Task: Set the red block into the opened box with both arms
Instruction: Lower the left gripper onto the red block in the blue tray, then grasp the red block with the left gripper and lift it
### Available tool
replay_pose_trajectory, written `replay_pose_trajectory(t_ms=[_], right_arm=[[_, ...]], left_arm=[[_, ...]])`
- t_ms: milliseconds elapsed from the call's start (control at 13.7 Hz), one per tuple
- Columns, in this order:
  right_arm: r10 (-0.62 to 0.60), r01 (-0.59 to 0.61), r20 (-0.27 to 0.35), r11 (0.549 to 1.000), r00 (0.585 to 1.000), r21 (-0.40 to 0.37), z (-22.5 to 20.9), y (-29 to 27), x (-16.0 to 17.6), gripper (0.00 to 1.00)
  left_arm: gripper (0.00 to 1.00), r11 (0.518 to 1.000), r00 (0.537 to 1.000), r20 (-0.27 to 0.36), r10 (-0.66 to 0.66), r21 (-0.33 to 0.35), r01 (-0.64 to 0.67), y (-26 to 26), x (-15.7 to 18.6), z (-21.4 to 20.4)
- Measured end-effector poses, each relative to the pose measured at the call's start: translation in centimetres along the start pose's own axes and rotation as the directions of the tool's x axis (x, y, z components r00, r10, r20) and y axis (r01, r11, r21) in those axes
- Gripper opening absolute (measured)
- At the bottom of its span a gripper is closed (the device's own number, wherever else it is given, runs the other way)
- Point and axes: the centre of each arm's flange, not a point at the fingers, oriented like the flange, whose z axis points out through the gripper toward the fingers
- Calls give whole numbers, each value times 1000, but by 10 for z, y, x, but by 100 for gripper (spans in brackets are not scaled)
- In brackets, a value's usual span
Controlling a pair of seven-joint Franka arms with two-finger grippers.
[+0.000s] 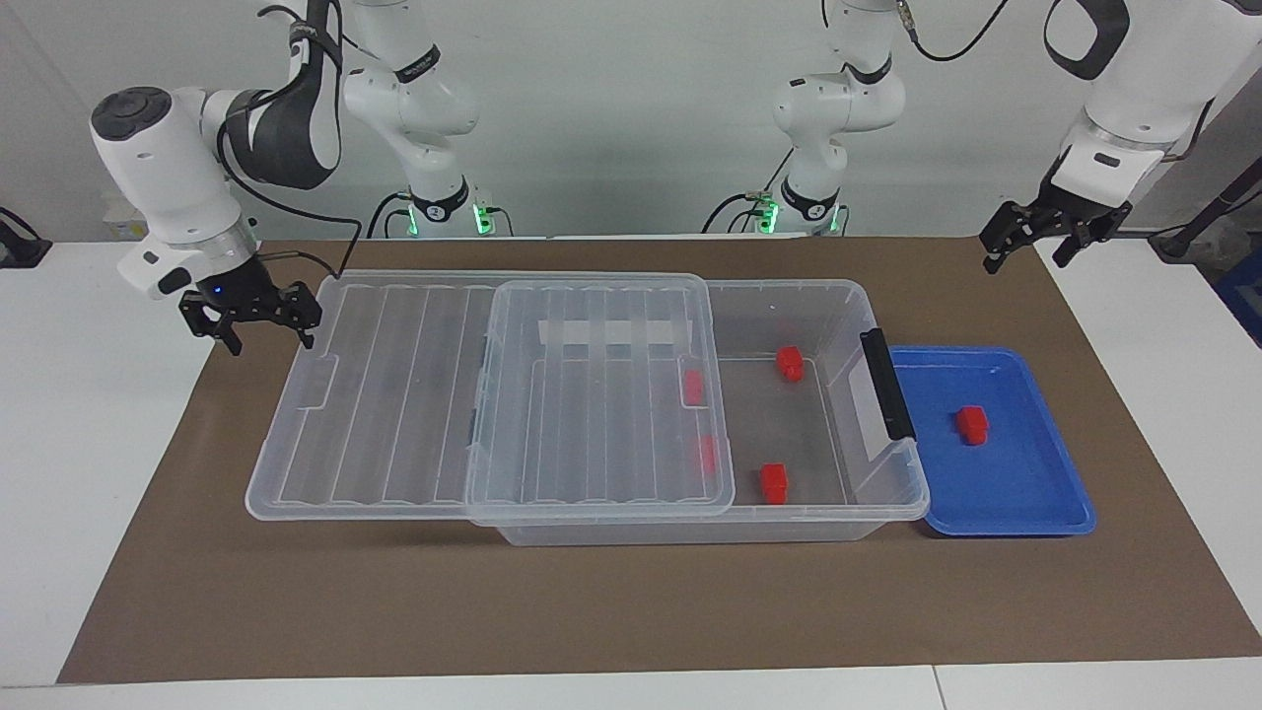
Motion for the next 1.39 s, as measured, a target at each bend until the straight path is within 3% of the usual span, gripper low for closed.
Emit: replay_pose_trajectory(t_ms=[366,732,951,1390], right_arm=[[135,-135,25,991,991,8,-28,-63,11,100],[257,-258,51,966,965,2,-75,-104,18,100],[287,-288,61,958,956,-1,-102,-104,25,100],[306,-306,60,952,950,-3,-120,-93,29,100]], left_arm=[[100,1000,999,-49,-21,1,21,-13,19,81],[100,1000,991,-127,-28,6,29,-27,37,195],[100,1000,992,-124,1,10,1,-30,37,240],[100,1000,997,-73,-13,7,14,-45,36,285]])
